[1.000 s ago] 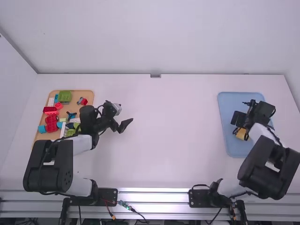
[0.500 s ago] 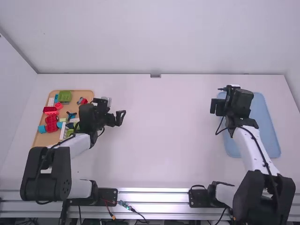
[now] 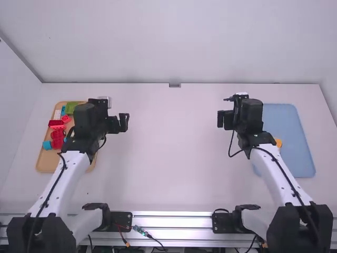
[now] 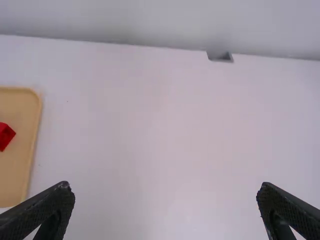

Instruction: Assemble lego blocks to make yellow taxi

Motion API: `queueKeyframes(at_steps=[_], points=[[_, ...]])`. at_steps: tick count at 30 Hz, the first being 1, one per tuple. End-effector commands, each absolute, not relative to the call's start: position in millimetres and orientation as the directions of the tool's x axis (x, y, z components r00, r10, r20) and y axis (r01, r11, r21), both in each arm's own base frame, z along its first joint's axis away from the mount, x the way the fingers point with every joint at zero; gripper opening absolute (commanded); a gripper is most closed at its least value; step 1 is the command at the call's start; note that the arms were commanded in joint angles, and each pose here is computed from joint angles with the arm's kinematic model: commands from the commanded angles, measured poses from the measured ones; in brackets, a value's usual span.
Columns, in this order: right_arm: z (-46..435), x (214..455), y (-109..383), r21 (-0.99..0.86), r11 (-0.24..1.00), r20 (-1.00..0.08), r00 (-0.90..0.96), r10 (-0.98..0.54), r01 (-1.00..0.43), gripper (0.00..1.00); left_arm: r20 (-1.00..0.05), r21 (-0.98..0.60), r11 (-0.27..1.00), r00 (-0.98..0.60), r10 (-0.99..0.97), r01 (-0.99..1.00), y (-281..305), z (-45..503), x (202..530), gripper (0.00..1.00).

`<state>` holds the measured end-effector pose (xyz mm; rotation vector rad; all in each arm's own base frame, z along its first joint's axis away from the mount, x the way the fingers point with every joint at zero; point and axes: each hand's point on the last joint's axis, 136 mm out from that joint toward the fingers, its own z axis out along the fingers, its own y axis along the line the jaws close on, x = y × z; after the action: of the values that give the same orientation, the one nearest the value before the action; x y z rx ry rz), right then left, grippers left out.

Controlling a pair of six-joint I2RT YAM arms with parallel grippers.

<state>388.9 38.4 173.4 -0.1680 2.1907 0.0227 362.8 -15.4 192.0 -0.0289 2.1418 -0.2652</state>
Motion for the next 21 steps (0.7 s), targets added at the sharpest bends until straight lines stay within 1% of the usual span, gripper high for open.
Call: queueKeyframes(at_steps=[1,8,11,16,19,21], points=[[190.9,390.6,37.6,-0.026,0.993,-0.841,-0.535,-0.084,-0.115,0.98,-0.850,-0.168,0.983,-0.516,-0.105,0.077,-12.7,205.9,361.5,0.97],[198.1,382.2,10.4,0.008,0.999,-0.875,-0.484,-0.010,-0.034,0.90,-0.897,-0.057,0.992,-0.442,0.000,0.117,-22.3,211.3,353.1,0.90],[194.1,373.3,2.8,0.008,1.000,-0.875,-0.484,0.000,-0.014,0.87,-0.912,-0.037,0.996,-0.410,0.000,0.083,-15.6,213.3,348.7,0.86],[184.1,353.9,2.8,0.008,1.000,-0.875,-0.484,0.000,-0.014,0.78,-0.912,-0.001,1.000,-0.410,0.000,0.002,-0.4,199.2,330.6,0.77],[175.0,339.1,2.8,0.008,1.000,-0.875,-0.484,0.000,-0.014,0.72,-0.912,0.000,1.000,-0.410,0.000,0.000,0.0,187.2,316.5,0.70],[171.0,333.2,2.8,0.008,1.000,-0.875,-0.484,0.000,-0.014,0.69,-0.912,0.000,1.000,-0.410,0.000,0.000,0.0,181.9,311.0,0.67]])
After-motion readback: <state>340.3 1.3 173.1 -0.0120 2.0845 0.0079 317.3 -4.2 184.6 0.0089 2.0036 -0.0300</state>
